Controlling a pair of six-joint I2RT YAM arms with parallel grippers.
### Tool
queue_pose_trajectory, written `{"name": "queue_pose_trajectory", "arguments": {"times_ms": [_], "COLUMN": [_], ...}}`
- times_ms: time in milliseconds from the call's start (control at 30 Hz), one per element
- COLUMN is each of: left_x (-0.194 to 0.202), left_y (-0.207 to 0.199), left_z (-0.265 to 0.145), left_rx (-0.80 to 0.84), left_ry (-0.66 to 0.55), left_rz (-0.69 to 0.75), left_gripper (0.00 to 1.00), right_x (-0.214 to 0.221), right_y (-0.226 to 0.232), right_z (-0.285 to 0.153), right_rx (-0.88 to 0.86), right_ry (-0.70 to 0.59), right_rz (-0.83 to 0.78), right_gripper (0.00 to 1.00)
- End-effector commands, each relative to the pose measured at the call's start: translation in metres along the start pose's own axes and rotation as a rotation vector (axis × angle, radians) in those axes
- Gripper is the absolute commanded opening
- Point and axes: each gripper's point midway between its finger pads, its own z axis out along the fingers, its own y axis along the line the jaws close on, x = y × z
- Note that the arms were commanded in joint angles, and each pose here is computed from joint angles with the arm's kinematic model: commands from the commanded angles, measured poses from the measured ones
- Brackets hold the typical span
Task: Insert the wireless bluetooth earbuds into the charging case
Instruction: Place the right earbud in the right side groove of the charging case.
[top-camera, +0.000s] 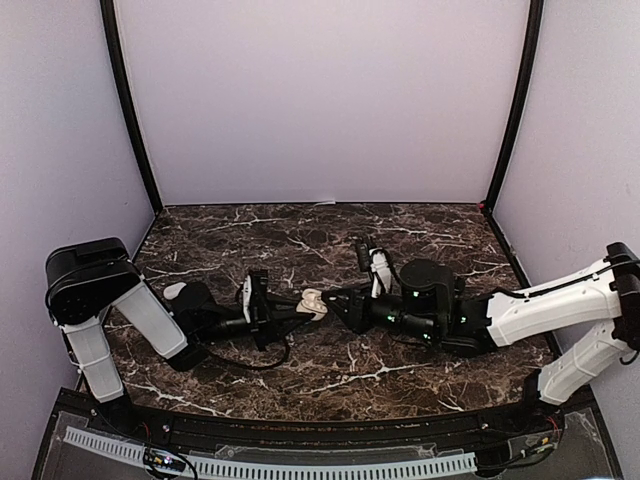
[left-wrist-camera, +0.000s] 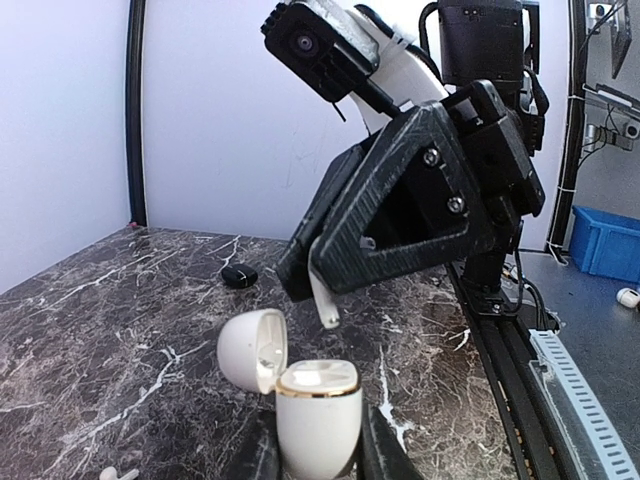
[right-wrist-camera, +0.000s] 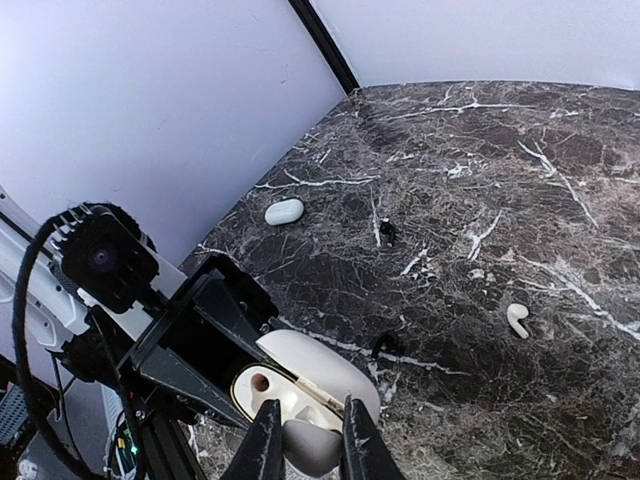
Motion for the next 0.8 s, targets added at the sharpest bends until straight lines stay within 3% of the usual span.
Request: {"name": "queue_pose_trajectory", "arguments": {"times_ms": [0,767], "left_x": [-0.057,-0.061], "left_y": [-0.008,-0.004], "left_z": [0.000,0.004], "left_rx": [0.025,0.023], "left_ry": [-0.216,-0.229], "left_rz": [0.114,0.072], "left_gripper": [0.00,0.00], "right_x": [-0.010,0.001], "right_y": [0.007,0.000], "right_z": [0.008,0.020], "right_rx": [-0.027,0.065], "right_ry": [-0.043,-0.014], "right_rz": [0.047,-0.041], "right_gripper": [0.13,0.14]}}
